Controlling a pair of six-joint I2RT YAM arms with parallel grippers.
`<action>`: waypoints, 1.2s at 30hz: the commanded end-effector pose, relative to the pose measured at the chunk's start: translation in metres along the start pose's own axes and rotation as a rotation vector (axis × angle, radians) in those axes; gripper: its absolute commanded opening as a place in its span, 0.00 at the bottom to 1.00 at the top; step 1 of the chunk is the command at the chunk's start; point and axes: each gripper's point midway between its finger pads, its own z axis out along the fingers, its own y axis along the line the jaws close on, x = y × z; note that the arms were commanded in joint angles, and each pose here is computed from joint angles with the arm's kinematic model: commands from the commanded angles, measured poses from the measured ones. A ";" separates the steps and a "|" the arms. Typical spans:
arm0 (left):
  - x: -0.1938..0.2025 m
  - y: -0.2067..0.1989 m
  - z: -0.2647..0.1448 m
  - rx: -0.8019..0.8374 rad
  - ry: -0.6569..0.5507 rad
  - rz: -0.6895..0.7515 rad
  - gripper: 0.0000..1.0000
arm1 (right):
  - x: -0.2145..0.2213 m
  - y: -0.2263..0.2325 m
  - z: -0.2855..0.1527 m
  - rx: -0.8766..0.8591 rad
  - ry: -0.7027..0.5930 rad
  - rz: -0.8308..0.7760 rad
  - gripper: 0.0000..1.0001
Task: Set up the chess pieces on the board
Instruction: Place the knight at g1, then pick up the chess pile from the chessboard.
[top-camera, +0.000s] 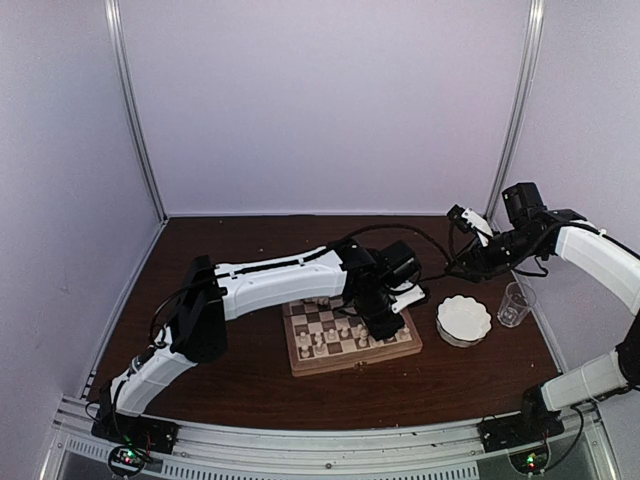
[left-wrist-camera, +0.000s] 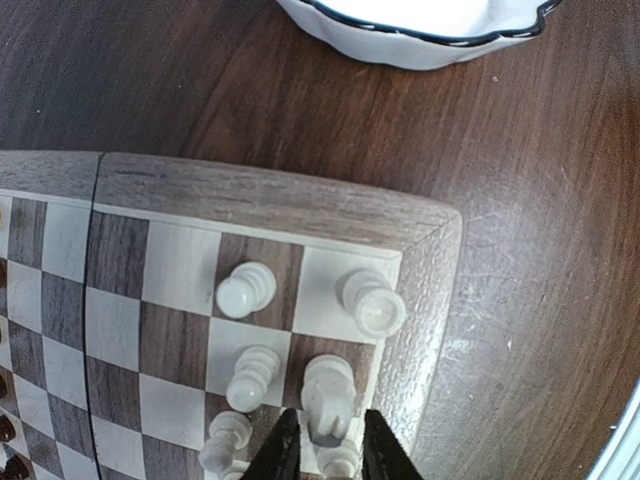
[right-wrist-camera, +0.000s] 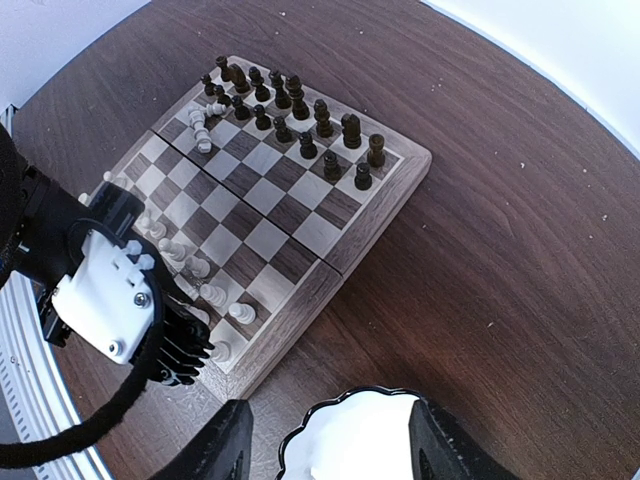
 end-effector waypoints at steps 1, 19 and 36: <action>-0.007 0.002 -0.008 0.007 -0.029 -0.018 0.24 | -0.006 -0.002 -0.005 0.005 -0.022 0.003 0.56; 0.017 0.071 -0.139 -0.234 -0.134 -0.187 0.40 | -0.010 0.004 -0.010 -0.007 -0.048 -0.006 0.57; 0.106 0.143 -0.144 -0.249 -0.167 -0.536 0.39 | -0.047 0.073 0.068 -0.242 0.077 -0.198 0.48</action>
